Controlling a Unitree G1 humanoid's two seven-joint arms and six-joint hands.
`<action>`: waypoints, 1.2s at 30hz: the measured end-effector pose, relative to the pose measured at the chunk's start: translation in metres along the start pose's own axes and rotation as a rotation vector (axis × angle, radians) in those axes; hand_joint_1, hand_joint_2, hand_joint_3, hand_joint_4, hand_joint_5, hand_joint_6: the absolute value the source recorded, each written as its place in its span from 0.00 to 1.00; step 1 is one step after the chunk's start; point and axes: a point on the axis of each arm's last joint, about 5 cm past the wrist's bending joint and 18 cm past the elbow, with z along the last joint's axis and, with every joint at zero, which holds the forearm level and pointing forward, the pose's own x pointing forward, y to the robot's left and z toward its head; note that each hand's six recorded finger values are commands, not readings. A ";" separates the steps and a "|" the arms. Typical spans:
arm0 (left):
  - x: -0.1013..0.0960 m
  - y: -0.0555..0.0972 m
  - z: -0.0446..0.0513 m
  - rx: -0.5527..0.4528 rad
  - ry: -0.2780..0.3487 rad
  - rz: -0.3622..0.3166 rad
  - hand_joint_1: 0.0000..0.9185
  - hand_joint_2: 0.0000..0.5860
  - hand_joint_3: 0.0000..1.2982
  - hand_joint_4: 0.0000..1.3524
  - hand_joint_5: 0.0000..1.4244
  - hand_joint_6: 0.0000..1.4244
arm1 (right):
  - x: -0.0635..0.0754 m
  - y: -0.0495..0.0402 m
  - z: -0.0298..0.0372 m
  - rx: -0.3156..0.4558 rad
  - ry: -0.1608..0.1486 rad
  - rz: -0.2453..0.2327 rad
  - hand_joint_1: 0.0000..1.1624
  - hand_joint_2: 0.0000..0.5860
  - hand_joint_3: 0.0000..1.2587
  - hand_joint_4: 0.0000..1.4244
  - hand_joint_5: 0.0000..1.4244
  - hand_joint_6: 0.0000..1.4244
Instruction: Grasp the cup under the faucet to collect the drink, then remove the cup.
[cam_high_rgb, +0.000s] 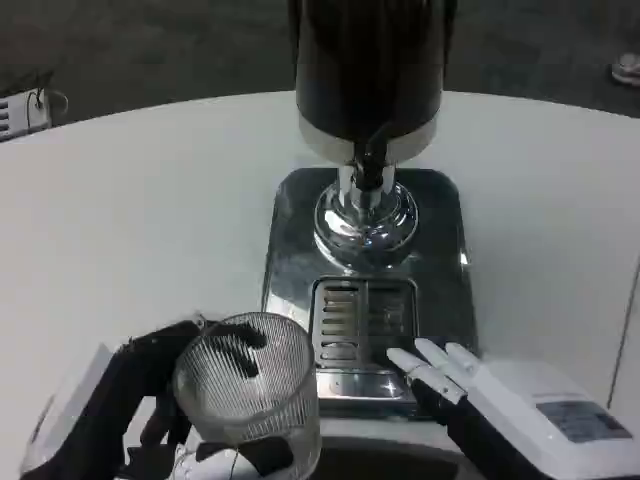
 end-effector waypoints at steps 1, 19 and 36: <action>0.000 0.000 0.0000 0.000 0.001 0.000 0.67 0.00 0.74 0.79 0.89 1.00 | 0.000 0.0001 0.0000 0.000 0.000 0.001 0.48 0.78 0.07 0.00 0.00 0.00; -0.001 0.000 -0.0002 -0.002 0.004 0.000 0.67 0.00 0.74 0.79 0.89 1.00 | 0.000 0.0006 0.0006 0.008 0.000 0.003 0.49 0.79 0.07 0.00 0.00 0.00; 0.001 0.000 0.0001 -0.004 -0.002 0.005 0.68 0.00 0.74 0.79 0.89 1.00 | 0.000 0.0004 0.0004 0.011 0.007 0.001 0.49 0.79 0.08 0.00 0.00 0.00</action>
